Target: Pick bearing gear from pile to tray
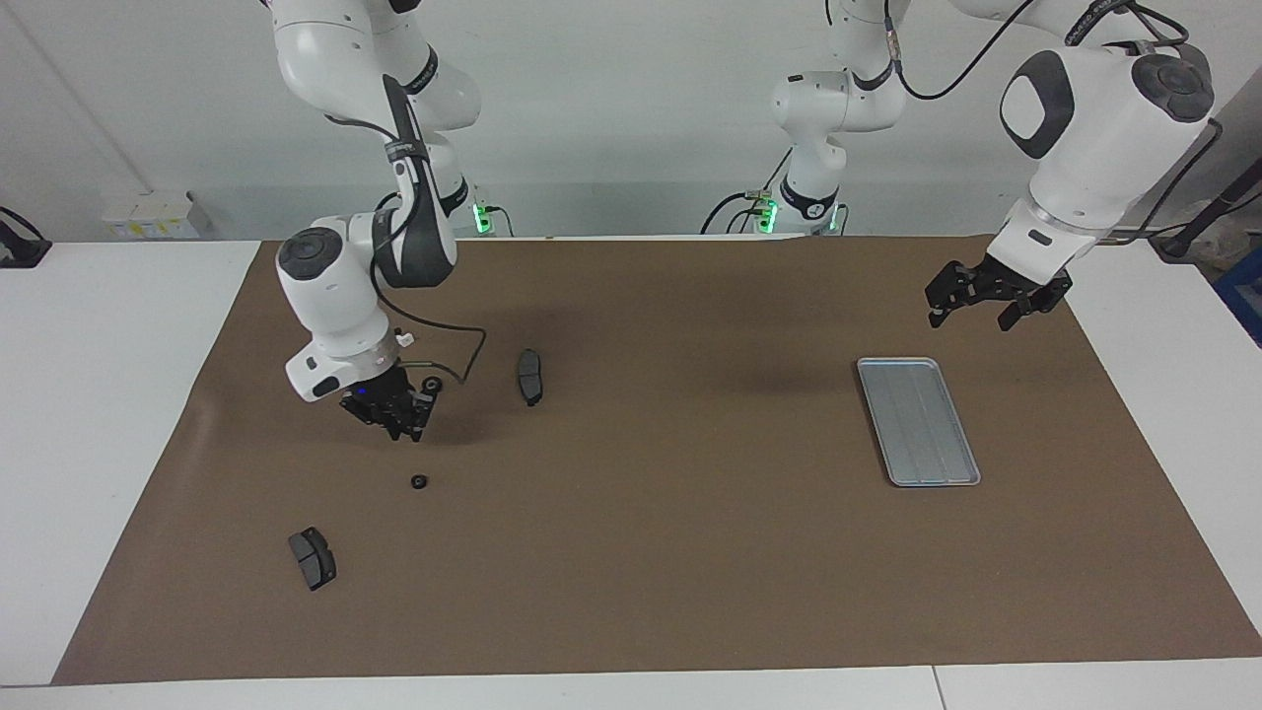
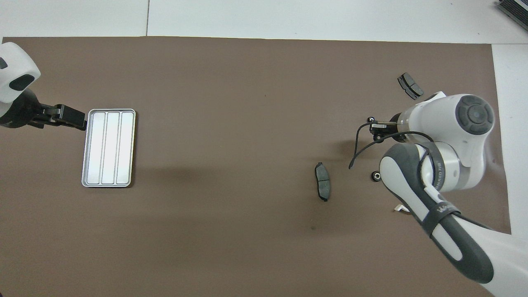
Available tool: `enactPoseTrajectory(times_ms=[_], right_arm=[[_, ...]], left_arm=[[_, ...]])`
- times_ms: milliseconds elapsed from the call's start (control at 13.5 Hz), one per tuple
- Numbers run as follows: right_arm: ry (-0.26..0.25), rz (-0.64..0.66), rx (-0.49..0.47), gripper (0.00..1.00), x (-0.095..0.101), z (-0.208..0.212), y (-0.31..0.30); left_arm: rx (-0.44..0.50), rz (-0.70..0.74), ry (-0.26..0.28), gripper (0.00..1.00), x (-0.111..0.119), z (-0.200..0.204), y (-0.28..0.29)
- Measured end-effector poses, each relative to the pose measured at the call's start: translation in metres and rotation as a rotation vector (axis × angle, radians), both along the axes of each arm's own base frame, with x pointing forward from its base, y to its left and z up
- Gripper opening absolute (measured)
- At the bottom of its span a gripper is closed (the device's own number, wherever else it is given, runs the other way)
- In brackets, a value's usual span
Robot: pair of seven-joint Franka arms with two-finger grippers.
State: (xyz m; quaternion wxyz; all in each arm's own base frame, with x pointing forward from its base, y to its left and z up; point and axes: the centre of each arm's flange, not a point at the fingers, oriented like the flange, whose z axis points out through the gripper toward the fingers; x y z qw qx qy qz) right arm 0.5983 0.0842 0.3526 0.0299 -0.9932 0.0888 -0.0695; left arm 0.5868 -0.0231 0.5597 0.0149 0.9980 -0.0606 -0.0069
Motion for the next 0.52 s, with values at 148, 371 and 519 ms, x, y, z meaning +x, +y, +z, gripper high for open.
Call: enactPoseTrajectory(times_ms=[148, 371, 519], right_arm=[[-0.015, -0.057, 0.028, 0.3, -0.001, 0.01, 0.056], [-0.018, -0.131, 0.067, 0.3, -0.005, 0.014, 0.129], [-0.005, -0.178, 0.069, 0.3, -0.003, 0.013, 0.174]], left_arm=[[-0.001, 0.0, -0.008, 1.0, -0.002, 0.005, 0.0], [-0.002, 0.0, -0.021, 1.0, -0.005, 0.013, 0.0], [-0.002, 0.0, -0.023, 1.0, -0.006, 0.014, 0.0]])
